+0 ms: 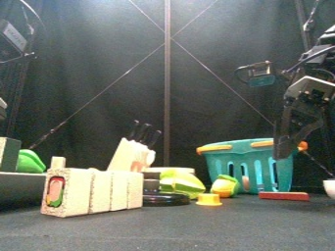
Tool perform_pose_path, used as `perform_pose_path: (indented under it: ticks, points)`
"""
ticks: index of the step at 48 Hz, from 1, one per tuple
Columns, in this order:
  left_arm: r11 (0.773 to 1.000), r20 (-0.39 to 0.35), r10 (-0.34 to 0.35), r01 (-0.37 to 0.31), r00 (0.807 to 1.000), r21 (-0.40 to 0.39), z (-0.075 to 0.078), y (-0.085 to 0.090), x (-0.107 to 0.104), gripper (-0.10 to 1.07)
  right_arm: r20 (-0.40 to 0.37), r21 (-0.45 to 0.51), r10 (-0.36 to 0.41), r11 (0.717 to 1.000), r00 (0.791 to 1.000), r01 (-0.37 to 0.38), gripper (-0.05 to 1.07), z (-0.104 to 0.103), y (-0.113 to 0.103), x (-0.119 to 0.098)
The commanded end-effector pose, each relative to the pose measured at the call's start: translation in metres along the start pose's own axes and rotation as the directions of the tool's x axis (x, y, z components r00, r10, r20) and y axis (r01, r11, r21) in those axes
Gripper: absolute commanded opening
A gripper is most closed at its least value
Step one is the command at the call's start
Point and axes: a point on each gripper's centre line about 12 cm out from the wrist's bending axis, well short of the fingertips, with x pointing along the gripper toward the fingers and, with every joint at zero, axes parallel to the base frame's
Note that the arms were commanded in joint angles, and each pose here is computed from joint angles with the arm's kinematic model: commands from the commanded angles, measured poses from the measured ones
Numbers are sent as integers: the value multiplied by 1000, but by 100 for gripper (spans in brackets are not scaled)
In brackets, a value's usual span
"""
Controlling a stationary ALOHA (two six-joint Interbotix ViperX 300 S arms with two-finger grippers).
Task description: Place sushi piece on stove
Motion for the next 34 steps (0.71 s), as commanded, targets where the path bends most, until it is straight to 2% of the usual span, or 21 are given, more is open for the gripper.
perform_pose_path:
  ticks: [1, 12, 22, 34]
  points:
    - [1000, 23, 6, -6, 1000, 3, 3, 1, 0, 69, 21, 17, 10, 1000, 1000, -10, 88, 5, 0, -4]
    - [1000, 23, 10, -9, 1000, -16, 1, 2, 0, 73, 16, 18, 10, 1000, 1000, -10, 88, 4, 0, -3]
    - [1000, 23, 8, -7, 1000, -25, 1, 2, 0, 82, 17, 18, 10, 1000, 1000, -11, 88, 4, 0, -4]
    - [1000, 34, 6, -5, 999, -24, 4, 1, 0, 88, 16, 18, 10, 1000, 1000, -10, 88, 3, 0, -4]
